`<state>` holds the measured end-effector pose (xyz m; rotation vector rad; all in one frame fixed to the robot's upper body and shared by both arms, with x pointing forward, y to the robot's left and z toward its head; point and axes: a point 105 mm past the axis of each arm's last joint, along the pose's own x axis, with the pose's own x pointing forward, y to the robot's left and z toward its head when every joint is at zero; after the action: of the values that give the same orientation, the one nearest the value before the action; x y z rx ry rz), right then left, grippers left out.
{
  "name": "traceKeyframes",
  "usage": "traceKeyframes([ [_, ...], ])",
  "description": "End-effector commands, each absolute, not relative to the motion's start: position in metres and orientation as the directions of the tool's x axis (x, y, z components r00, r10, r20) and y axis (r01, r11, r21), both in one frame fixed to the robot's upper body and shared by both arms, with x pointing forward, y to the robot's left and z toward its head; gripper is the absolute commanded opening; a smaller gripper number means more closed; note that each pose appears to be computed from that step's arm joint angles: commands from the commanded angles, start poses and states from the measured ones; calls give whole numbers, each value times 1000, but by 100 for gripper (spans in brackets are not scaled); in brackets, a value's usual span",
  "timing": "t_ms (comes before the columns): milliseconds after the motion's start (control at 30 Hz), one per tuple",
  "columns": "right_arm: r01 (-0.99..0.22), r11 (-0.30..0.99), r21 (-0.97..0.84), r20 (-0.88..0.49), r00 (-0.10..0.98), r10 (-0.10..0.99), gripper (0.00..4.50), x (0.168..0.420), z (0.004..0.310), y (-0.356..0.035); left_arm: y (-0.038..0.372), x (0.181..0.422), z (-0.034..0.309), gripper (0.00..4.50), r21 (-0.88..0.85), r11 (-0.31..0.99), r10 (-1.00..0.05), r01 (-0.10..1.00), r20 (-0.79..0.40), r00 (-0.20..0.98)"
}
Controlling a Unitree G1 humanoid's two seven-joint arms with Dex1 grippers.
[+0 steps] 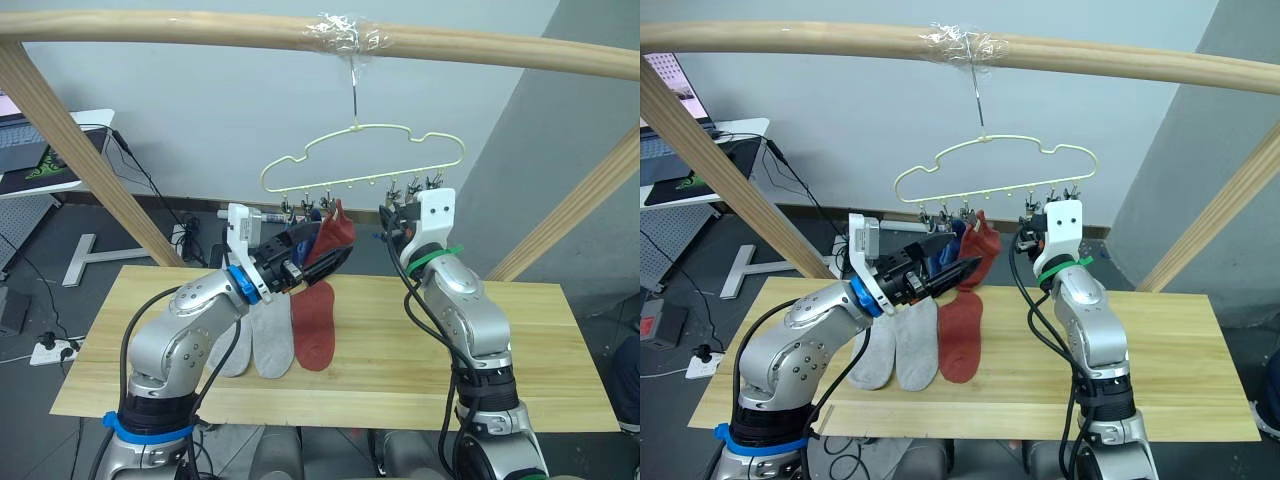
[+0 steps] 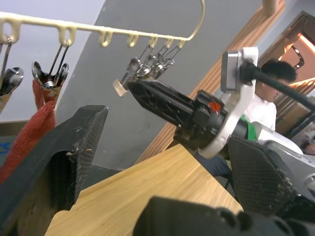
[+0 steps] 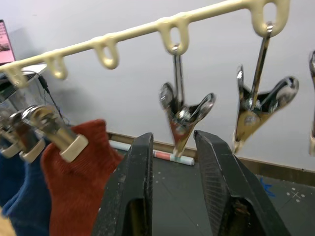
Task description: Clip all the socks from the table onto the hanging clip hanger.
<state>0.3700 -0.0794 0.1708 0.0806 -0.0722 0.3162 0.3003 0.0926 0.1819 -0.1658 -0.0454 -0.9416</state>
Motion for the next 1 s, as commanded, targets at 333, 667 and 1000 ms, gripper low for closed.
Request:
traceKeyframes([
  [333,-345,937,51,187,925,331,327,374,198,-68,96,301,192,450,-80,593,-787,801,151,598],
  [667,-414,908,57,234,890,391,327,372,209,-50,99,300,208,450,-15,597,-784,802,204,587],
  [1000,-409,907,98,230,896,380,327,378,209,-54,98,301,221,450,-11,595,-778,804,242,579],
])
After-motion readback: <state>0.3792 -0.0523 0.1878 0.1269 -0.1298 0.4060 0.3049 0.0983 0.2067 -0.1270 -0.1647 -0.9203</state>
